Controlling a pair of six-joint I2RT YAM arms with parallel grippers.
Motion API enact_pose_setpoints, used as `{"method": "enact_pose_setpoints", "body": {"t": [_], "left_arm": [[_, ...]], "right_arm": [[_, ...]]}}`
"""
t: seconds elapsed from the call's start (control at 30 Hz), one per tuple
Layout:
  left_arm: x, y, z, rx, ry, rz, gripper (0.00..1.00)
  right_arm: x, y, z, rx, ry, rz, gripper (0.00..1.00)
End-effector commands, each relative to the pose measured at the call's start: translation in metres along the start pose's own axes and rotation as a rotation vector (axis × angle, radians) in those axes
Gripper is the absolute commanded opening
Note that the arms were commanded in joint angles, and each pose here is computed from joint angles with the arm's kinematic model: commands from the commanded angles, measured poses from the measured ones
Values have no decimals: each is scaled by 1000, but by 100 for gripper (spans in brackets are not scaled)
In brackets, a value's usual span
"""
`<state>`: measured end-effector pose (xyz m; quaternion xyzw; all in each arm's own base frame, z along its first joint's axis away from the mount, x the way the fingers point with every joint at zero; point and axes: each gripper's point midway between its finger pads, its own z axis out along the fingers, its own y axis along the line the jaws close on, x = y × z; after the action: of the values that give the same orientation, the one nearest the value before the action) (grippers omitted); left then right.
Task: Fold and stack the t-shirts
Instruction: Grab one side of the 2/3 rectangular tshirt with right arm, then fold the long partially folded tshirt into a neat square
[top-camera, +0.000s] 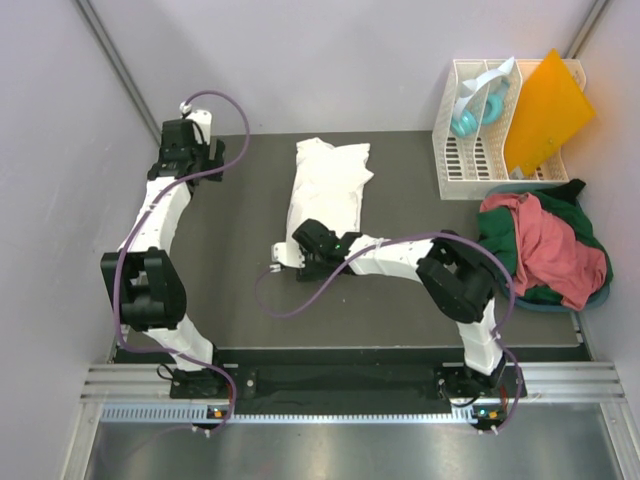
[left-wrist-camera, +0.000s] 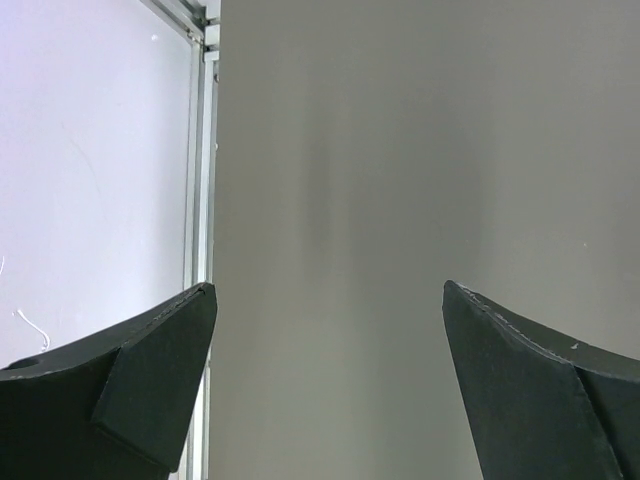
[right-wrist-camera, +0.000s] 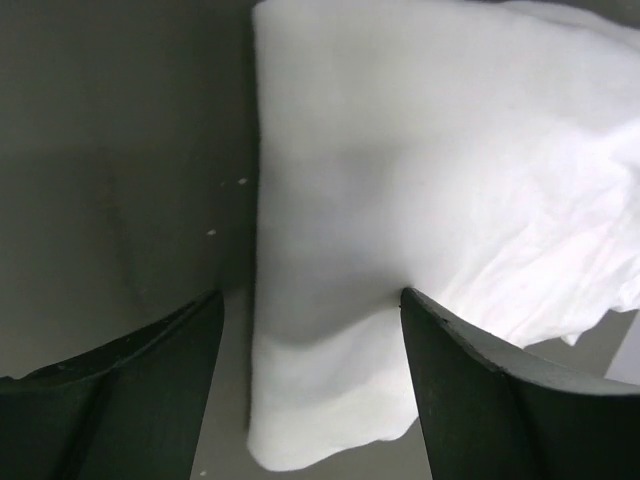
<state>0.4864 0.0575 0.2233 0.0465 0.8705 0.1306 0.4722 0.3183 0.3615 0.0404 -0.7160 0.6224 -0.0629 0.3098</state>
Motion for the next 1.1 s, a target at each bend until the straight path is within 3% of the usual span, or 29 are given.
{"method": "enact_pose_setpoints", "body": {"t": [0.0, 0.17, 0.23, 0.27, 0.3, 0.37, 0.43, 0.5, 0.73, 0.87, 1.07], "left_arm": [[-15, 2, -10, 8, -45, -10, 99], [-23, 6, -6, -5, -59, 5, 99], [-24, 10, -5, -11, -63, 3, 99], [-27, 12, -5, -16, -70, 6, 99], [-28, 14, -4, -19, -72, 4, 99], [-31, 20, -3, -28, -75, -1, 99], [-32, 26, -2, -32, -77, -4, 99], [-34, 29, -3, -36, -83, -3, 99], [-34, 37, 1, -42, -87, 0, 99], [-40, 36, 5, -33, -97, -10, 99], [-55, 38, 1, -25, -130, -5, 99]], "right_arm": [[2, -8, 23, 64, 5, -10, 73], [10, -8, 34, 60, 28, -15, 72], [14, -5, 35, 44, 30, -22, 65], [15, -1, 36, 24, 27, -27, 60], [17, 2, 36, 6, 34, -31, 46], [17, 10, 37, -41, 25, -38, 35], [19, 18, 33, -94, 34, -37, 12], [16, 28, 24, -168, 13, -36, 0], [-21, 32, -58, -437, -136, -64, 0], [-37, 50, -109, -642, -186, -61, 0], [-60, 81, -158, -797, -265, -52, 0]]}}
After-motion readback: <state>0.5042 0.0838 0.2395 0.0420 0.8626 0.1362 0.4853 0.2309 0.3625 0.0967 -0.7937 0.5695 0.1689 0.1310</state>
